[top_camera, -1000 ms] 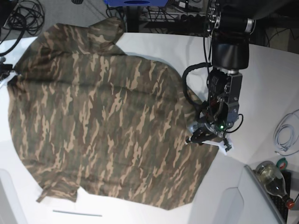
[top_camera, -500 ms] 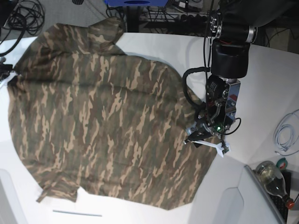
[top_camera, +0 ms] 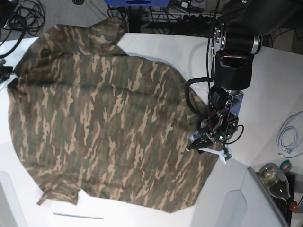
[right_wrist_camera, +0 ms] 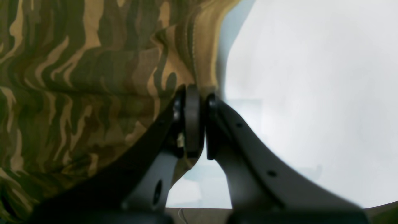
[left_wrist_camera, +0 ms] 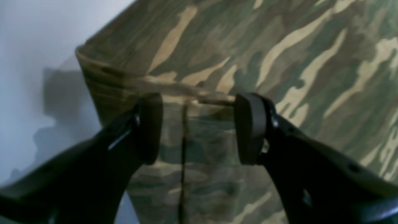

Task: Layout the t-shirt on the table in an organized manner, then fold the t-shirt properly
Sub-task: 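Regrasp the shirt edge with the left gripper and drag it outward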

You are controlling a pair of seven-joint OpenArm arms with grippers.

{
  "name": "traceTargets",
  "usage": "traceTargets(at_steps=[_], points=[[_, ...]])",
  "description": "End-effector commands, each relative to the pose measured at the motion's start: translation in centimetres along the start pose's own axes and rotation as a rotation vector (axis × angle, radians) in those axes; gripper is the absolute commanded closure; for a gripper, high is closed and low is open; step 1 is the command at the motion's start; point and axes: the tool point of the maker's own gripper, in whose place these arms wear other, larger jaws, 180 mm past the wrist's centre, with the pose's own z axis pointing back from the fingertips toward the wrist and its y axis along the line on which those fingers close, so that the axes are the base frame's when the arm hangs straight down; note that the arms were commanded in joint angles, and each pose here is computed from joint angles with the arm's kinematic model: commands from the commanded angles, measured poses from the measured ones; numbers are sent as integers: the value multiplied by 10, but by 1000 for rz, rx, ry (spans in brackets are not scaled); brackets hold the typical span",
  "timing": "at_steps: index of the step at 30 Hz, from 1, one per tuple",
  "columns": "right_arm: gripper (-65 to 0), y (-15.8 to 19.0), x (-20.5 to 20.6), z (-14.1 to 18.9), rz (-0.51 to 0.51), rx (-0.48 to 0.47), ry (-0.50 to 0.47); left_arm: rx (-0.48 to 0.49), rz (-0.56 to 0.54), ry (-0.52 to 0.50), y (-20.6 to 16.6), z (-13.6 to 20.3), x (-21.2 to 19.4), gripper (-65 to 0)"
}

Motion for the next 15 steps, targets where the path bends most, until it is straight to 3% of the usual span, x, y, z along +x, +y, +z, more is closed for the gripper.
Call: traceTargets(at_steps=[1,9,15], points=[[0,-8,17,7,12,-15,-46,-25,-2,-56,-13,2,20,-351],[0,-8,17,7,11,-14,-48,-38,-87,-52,-26,0,5,-336],[0,-8,17,7,11,-14,-48,-41,-86,-57,-27,1,7,-69]])
